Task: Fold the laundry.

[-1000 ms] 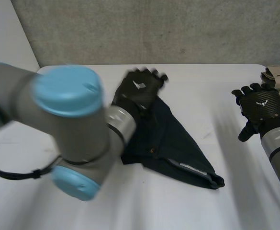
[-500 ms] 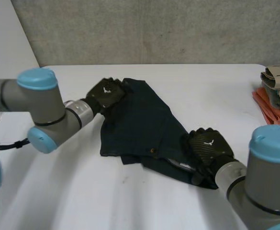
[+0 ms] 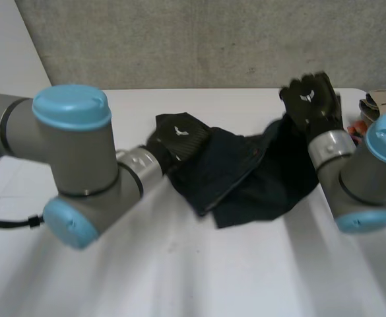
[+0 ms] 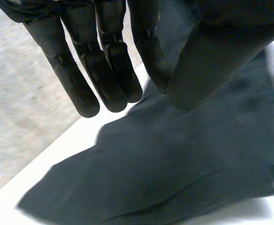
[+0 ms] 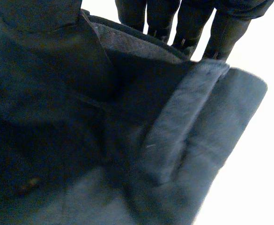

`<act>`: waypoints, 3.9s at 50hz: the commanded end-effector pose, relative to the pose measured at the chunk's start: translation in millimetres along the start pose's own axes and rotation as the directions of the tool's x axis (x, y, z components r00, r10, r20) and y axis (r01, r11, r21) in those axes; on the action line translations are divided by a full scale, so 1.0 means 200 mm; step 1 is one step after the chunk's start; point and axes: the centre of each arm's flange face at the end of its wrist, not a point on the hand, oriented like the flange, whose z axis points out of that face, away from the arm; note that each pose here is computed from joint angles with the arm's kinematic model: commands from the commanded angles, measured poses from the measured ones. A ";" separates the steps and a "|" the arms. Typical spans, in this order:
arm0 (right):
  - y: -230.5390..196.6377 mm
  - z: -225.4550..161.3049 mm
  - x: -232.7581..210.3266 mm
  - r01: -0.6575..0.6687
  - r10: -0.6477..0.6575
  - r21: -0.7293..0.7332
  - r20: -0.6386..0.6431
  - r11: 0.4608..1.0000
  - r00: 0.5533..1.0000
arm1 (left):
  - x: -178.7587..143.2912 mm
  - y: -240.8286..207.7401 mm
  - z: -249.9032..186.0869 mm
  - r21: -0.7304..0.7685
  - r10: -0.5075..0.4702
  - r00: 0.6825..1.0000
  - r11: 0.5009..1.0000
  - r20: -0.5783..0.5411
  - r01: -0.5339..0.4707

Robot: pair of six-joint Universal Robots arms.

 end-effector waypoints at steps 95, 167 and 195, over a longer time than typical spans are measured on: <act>-0.84 -0.48 0.00 -0.373 0.384 -0.092 0.190 0.923 0.903 | -0.51 0.16 0.07 0.139 -0.258 0.931 0.964 0.259 0.229; 0.02 -0.11 -0.12 -0.105 0.247 -0.320 0.443 0.942 0.862 | -0.39 0.32 -0.36 0.024 -0.148 0.850 0.987 0.506 0.157; -0.07 -0.49 0.08 -0.030 0.121 -0.422 0.190 0.906 0.974 | -0.34 0.22 -0.44 0.049 -0.019 0.885 0.999 0.466 -0.004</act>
